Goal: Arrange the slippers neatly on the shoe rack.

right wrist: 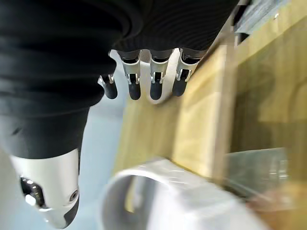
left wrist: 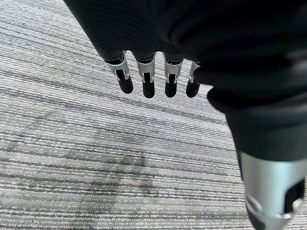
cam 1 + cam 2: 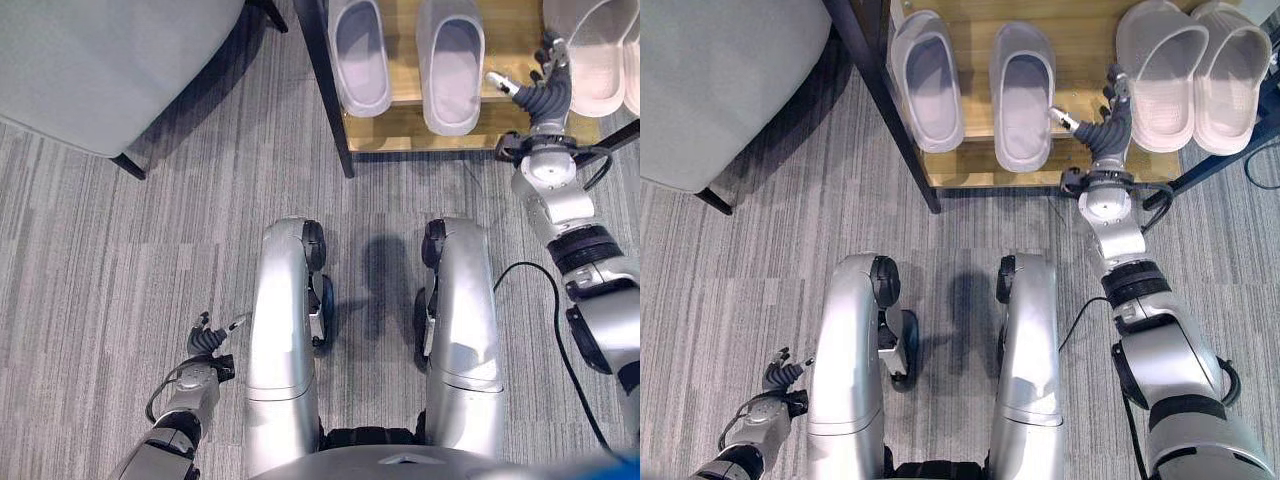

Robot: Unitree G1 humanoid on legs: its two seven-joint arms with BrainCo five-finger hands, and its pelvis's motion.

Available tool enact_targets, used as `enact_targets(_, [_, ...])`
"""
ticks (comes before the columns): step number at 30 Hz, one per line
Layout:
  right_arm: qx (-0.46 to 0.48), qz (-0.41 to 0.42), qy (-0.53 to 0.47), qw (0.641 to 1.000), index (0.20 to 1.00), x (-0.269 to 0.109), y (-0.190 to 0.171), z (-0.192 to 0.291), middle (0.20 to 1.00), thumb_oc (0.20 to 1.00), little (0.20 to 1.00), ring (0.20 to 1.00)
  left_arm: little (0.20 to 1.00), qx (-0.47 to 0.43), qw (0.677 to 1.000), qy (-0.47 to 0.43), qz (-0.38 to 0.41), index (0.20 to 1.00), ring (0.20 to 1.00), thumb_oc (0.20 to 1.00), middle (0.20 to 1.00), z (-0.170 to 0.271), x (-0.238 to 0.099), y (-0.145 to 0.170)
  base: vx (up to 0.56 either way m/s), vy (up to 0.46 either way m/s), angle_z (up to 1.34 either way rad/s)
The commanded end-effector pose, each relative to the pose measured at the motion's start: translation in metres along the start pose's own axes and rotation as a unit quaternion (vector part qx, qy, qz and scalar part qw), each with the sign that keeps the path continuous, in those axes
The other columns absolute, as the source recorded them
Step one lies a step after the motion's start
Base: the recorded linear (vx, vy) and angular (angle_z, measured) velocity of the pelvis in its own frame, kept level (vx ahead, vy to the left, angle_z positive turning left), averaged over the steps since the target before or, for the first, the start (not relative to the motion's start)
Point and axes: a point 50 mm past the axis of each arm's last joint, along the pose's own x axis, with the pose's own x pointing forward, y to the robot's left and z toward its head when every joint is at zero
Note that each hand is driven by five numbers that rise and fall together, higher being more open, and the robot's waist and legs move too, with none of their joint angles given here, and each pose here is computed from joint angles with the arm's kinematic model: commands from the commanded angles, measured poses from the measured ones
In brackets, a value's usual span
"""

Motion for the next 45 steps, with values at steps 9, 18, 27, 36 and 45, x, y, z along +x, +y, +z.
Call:
enact_targets(9, [-0.110,0.045,-0.136,0.984,1.000,-0.005,0.005,0.039,1.000,1.000,1.000,1.000,1.000,0.082,0.995,-0.049,0.001,1.000,1.000,1.000,1.000,0.004,-0.004,0.007,0.00,0.000,0.00])
enact_targets(18, [-0.222,0.049,-0.139,0.964,1.000,0.011,0.017,0.045,1.000,1.000,1.000,1.000,1.000,0.106,0.980,-0.168,0.030,1.000,1.000,1.000,1.000,0.070,0.006,0.022,0.00,0.000,0.00])
enact_targets(27, [-0.298,0.067,-0.146,0.941,1.000,0.033,0.048,0.069,1.000,1.000,1.000,1.000,1.000,0.104,0.979,-0.169,0.042,1.000,1.000,1.000,1.000,0.073,0.008,0.028,0.00,0.000,0.00])
enact_targets(36, [-0.283,0.086,-0.131,0.946,1.000,0.037,0.066,0.073,1.000,1.000,1.000,1.000,1.000,0.106,0.982,-0.150,0.033,1.000,1.000,1.000,1.000,0.065,0.009,0.024,0.00,0.000,0.00])
enact_targets(45, [-0.236,0.107,-0.137,0.956,1.000,0.036,0.065,0.077,1.000,1.000,1.000,1.000,1.000,0.102,0.985,-0.136,0.027,1.000,1.000,1.000,1.000,0.057,0.009,0.022,0.00,0.000,0.00])
